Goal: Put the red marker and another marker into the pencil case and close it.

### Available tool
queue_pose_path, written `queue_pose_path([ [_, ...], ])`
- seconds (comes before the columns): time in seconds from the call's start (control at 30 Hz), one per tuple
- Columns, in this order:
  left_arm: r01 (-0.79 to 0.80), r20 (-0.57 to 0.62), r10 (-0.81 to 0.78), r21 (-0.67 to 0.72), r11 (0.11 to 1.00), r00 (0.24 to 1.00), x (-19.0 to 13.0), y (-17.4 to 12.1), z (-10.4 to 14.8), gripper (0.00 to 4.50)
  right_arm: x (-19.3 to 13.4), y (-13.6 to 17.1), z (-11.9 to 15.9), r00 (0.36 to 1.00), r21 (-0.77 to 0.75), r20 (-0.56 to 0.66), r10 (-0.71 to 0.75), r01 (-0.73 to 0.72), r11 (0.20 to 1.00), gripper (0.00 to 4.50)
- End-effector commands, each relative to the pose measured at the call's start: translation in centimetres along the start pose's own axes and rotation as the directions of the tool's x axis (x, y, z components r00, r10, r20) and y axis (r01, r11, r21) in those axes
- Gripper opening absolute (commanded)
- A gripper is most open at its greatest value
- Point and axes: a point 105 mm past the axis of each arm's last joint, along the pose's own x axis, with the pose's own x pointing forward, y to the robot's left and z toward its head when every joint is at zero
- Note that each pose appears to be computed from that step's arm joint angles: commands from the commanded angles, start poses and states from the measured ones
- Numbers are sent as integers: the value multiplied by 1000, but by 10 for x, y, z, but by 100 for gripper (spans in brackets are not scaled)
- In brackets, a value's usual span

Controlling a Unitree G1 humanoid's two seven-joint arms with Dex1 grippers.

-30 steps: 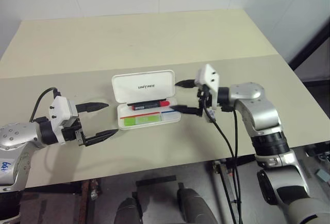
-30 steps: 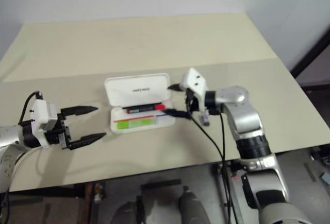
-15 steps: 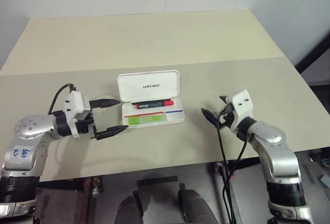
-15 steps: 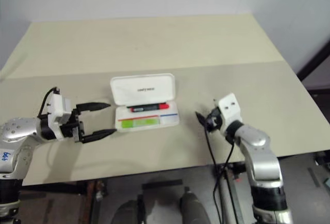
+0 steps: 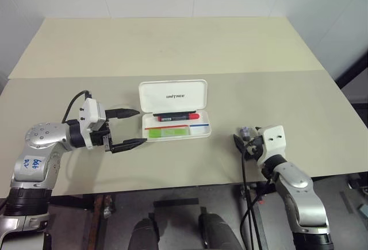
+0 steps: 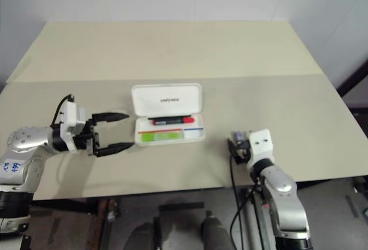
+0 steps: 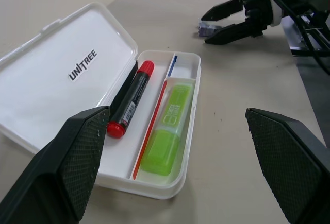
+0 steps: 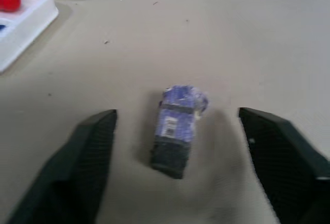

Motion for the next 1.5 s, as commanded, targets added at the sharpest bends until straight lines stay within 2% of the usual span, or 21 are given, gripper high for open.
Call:
queue_pose_path([
  [0.03, 2, 5, -3, 43, 999, 1000, -1, 1, 8, 450, -1, -12, -4, 998, 34, -20, -57, 58, 998, 246],
  [0.2, 1, 5, -1, 45, 999, 1000, -1, 2, 8, 450, 5, -9, 6, 999, 50, -6, -34, 34, 998, 63],
  [0.23, 0, 6, 0, 45, 999, 1000, -1, 2, 8, 450, 7, -6, 10, 1000, 51, 3, -14, 14, 999, 39],
  [0.43, -4, 7, 4, 44, 999, 1000, 0, 2, 8, 450, 17, -1, 36, 991, -45, 77, 108, -104, 994, 39],
  [0.5, -8, 6, 8, 42, 999, 1000, -1, 1, 7, 450, 24, 1, 58, 968, -130, 136, 210, -193, 973, 39],
  [0.63, -12, 6, 12, 42, 999, 1000, -1, 1, 7, 450, 30, 4, 74, 930, -216, 157, 333, -297, 930, 39],
  [0.77, -22, 7, 22, 45, 999, 1000, -2, 1, 7, 450, 34, 33, 94, 778, -346, 122, 617, -550, 761, 39],
  [0.97, -37, 5, 36, 42, 998, 999, -5, -2, 8, 450, 38, 65, 89, 568, -433, 15, 823, -738, 518, 39],
  [1.13, -51, -1, 51, 44, 998, 999, -8, -3, 8, 450, 44, 76, 81, 463, -446, -61, 884, -805, 391, 39],
  [1.5, -82, -8, 82, 35, 996, 997, -13, -9, 9, 450, 60, 81, 78, 423, -444, -91, 901, -828, 343, 39],
])
